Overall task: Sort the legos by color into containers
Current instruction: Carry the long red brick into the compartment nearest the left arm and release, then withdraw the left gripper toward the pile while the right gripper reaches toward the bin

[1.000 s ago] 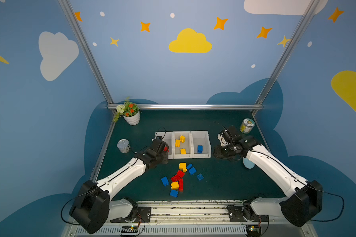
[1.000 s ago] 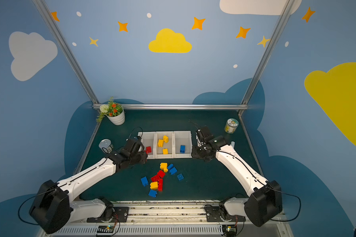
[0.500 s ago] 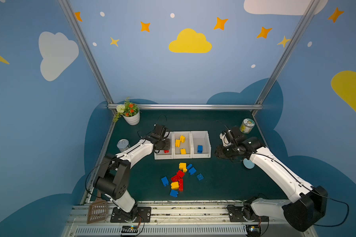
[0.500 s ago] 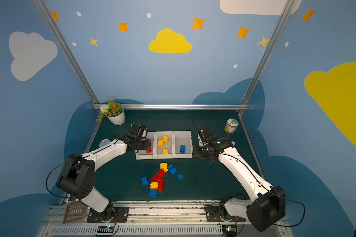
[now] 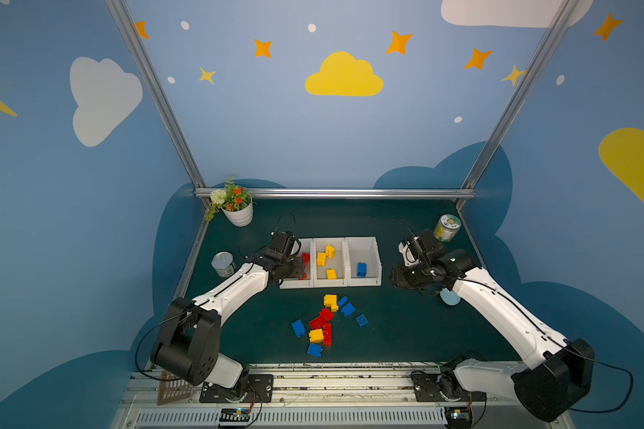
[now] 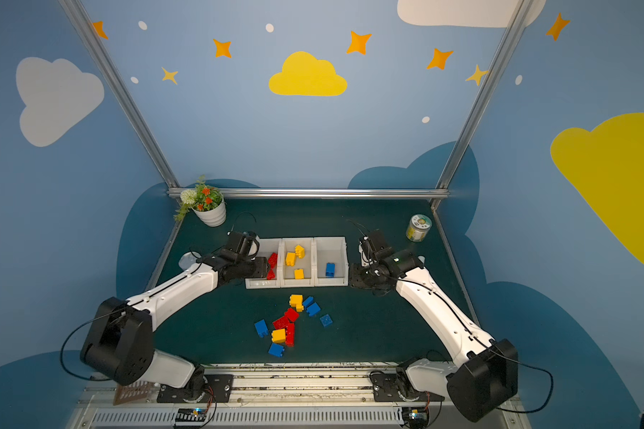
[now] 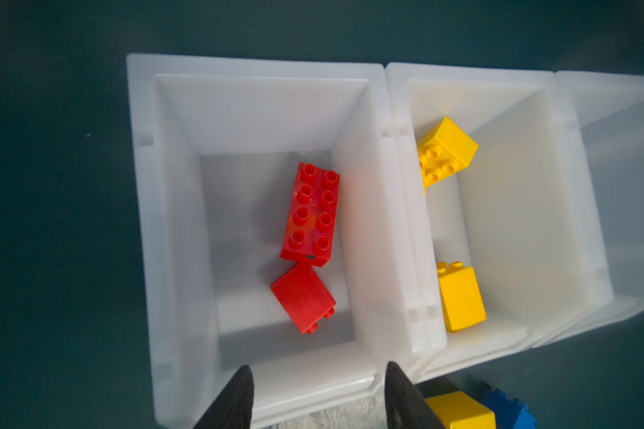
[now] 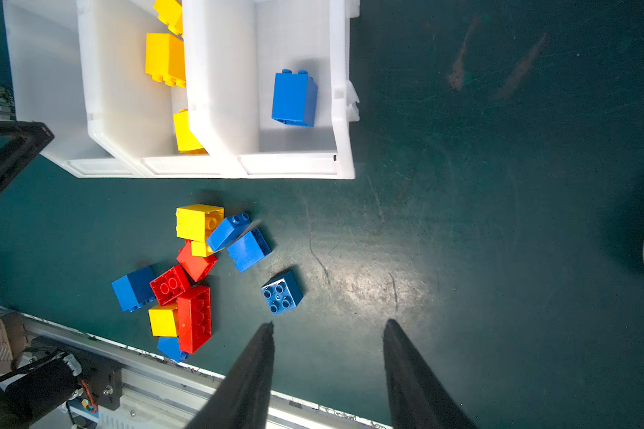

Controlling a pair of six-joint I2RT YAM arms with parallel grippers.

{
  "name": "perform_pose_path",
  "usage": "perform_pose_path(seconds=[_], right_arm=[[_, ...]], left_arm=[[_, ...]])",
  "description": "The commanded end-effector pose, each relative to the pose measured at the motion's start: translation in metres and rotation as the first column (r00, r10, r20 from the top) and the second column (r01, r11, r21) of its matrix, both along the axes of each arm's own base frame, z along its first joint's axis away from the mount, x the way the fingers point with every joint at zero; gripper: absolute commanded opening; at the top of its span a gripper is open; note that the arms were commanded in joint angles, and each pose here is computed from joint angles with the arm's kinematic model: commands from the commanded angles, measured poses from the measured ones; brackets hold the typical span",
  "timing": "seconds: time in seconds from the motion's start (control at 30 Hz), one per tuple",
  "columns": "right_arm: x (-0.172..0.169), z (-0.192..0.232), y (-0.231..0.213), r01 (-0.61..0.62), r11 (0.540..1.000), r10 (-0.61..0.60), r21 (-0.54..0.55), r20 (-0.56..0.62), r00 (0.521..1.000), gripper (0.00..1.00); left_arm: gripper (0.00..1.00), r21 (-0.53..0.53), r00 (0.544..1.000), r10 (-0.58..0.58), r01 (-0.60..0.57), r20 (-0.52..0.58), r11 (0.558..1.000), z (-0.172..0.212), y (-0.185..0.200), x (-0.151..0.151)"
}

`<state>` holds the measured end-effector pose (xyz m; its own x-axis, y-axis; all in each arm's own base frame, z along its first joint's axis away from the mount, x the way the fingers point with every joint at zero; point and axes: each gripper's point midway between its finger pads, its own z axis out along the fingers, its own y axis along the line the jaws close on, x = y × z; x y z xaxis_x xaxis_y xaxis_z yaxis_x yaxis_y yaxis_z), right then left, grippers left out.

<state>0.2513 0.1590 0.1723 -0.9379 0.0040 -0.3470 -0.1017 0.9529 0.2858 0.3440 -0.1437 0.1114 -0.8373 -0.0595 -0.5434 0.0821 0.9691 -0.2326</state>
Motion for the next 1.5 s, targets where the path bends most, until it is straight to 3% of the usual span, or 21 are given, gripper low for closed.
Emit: perform_pose_path(seconds=[0.0, 0.33, 0.77, 1.47], right_arm=[[-0.001, -0.005, 0.003, 0.007, 1.000, -0.007, 0.018, -0.025, 1.000, 0.49], [0.000, -0.016, 0.022, -0.032, 0.997, 0.036, 0.068, -0.058, 0.998, 0.48], [-0.006, -0.038, 0.093, -0.226, 0.974, 0.226, 0.009, -0.103, 0.969, 0.48], [-0.020, -0.060, 0.149, -0.344, 0.938, 0.333, -0.045, -0.161, 0.929, 0.47]], left_arm=[[0.57, -0.022, 0.999, 0.042, -0.042, 0.002, 0.999, 0.005, 0.008, -0.014], [0.59, -0.133, 0.995, 0.098, -0.097, 0.001, 0.986, 0.005, 0.020, -0.063], [0.59, -0.199, 0.985, 0.174, -0.171, -0.002, 0.965, 0.000, 0.040, -0.111], [0.60, -0.273, 0.979, 0.203, -0.193, 0.010, 0.943, -0.008, 0.046, -0.137]])
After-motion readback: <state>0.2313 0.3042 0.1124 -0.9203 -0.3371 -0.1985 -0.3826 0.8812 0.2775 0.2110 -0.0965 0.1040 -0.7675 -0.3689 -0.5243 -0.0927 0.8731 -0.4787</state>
